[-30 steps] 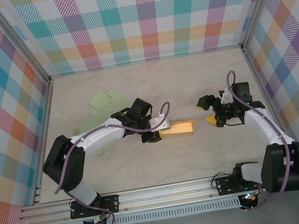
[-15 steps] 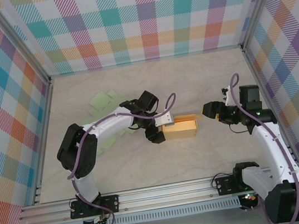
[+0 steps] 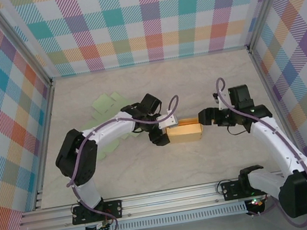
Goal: Fold the paper box
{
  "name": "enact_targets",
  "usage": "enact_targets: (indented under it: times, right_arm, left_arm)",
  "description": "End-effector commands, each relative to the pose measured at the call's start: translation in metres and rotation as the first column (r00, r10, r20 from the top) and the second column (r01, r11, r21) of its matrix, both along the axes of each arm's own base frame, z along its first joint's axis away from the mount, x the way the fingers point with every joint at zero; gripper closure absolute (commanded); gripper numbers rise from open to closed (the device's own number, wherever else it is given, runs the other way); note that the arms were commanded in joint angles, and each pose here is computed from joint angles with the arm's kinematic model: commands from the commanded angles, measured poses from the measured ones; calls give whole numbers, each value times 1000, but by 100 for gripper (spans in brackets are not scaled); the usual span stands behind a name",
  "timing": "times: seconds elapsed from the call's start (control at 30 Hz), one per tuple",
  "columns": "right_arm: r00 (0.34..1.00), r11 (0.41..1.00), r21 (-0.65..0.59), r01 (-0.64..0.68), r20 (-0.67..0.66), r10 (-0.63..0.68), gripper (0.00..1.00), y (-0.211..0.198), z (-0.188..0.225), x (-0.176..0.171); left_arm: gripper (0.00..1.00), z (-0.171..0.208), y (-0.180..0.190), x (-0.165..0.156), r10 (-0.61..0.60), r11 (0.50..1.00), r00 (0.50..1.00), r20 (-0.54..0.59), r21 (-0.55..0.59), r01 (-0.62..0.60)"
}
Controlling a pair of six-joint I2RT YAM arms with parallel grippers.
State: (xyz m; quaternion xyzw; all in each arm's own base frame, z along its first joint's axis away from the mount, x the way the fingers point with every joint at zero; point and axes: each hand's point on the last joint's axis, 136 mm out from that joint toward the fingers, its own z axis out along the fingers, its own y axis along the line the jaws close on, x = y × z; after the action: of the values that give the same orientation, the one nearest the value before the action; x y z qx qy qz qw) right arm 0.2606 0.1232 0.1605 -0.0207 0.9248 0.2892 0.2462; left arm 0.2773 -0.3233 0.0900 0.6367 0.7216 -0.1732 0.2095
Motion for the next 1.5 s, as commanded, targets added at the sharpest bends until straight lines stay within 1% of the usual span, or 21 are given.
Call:
enact_targets:
  times: [0.0, 0.13, 0.27, 0.37, 0.57, 0.67, 0.73, 0.77, 0.97, 1.07, 1.2, 1.27, 1.4, 1.47]
  right_arm:
    - [996, 998, -48, -31, 83, 35, 24, 4, 11, 18]
    - [992, 995, -71, -77, 97, 84, 25, 13, 10, 24]
    - [989, 991, -75, -114, 82, 120, 28, 20, 6, 25]
    - [990, 989, -83, -122, 53, 127, 31, 23, 2, 23]
    - [993, 986, -122, -115, -2, 115, 35, 21, -6, 11]
    - [993, 985, -133, -114, -28, 111, 42, 21, -9, 5]
    - [994, 984, -144, -107, -48, 101, 44, 20, -13, 2]
    - [994, 983, -150, -103, -57, 95, 48, 20, -15, 0]
    - [994, 987, -140, -84, -87, 72, 65, 24, -17, -3]
    - [993, 989, -132, -72, -106, 58, 69, 28, -17, -4]
    - [990, 990, -134, -39, -141, 20, 71, 28, -20, -6]
    - [988, 991, -132, -17, -156, -4, 75, 28, -21, -5]
    - [985, 991, -129, 24, -169, -46, 80, 27, -22, -3]
    - [984, 991, -124, 42, -169, -62, 80, 27, -21, -2]
  left_arm:
    - [26, 15, -2, 7, 33, 998, 999, 37, -46, -31]
    - [28, 13, -3, 9, 40, 998, 999, 27, -45, -39]
    - [31, 12, -4, 9, 49, 998, 999, 15, -45, -48]
    - [36, 10, -4, 10, 57, 998, 998, 11, -40, -57]
    - [43, 9, -4, 11, 77, 996, 997, -1, -38, -77]
    - [44, 8, -4, 11, 84, 996, 996, -5, -39, -84]
    - [45, 7, -4, 11, 89, 995, 996, -8, -38, -89]
    - [47, 7, -4, 11, 91, 995, 996, -10, -38, -92]
    - [49, 5, -4, 11, 112, 993, 993, -20, -36, -113]
    - [51, 4, -3, 13, 139, 990, 990, -14, -29, -140]
    - [51, 4, -5, 13, 166, 986, 986, 5, -23, -165]
    - [51, 3, -5, 14, 183, 983, 983, 11, -15, -183]
    - [50, 0, -7, 12, 202, 979, 979, 22, 1, -202]
    - [50, -1, -7, 10, 208, 978, 978, 25, 6, -208]
